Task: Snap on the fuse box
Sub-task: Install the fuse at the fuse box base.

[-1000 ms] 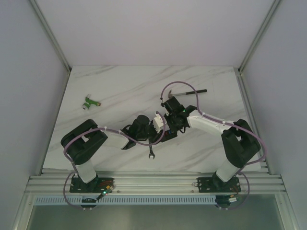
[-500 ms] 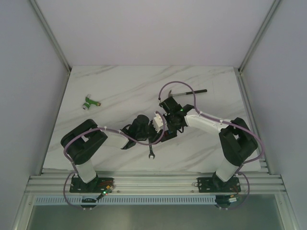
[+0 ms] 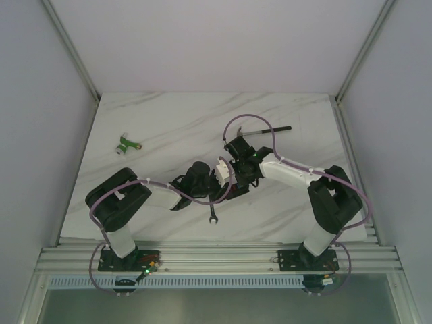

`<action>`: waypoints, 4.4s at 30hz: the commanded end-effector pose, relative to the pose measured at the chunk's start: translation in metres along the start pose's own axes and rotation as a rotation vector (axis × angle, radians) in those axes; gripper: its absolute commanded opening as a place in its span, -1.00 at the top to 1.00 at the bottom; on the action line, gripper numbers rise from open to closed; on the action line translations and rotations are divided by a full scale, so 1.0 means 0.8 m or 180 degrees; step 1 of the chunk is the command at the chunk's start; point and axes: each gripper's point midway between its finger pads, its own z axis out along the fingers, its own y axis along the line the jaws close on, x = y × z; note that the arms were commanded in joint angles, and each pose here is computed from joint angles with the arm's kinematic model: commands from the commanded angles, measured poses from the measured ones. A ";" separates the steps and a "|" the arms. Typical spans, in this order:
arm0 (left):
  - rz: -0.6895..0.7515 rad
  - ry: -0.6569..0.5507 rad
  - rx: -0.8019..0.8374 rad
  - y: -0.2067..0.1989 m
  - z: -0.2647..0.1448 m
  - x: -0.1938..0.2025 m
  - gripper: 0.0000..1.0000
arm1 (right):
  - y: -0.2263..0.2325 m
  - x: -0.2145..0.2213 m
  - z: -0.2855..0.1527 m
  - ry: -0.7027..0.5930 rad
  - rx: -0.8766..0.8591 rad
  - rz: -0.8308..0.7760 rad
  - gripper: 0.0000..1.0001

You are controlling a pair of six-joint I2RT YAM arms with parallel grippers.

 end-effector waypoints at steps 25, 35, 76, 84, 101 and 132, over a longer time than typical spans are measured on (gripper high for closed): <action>-0.0112 0.0268 0.0031 0.002 -0.002 0.034 0.18 | -0.031 0.144 0.034 0.1511 0.0299 -0.0325 1.00; -0.0115 0.0269 0.0032 0.003 -0.002 0.034 0.20 | -0.030 0.158 0.052 0.1690 0.0329 -0.0369 1.00; -0.0123 0.0285 0.0046 0.003 -0.004 0.035 0.18 | 0.006 -0.003 -0.023 0.0341 -0.0085 0.0065 0.47; -0.0117 0.0284 0.0057 0.002 -0.004 0.034 0.18 | -0.002 -0.011 -0.009 0.0285 -0.0060 0.0179 0.60; -0.0124 0.0299 0.0060 0.003 -0.002 0.035 0.18 | -0.002 0.010 0.010 0.0511 -0.0104 0.0208 0.81; -0.0186 0.0423 -0.0042 0.004 -0.021 0.048 0.17 | 0.027 -0.014 -0.008 0.0253 -0.0336 -0.0029 0.80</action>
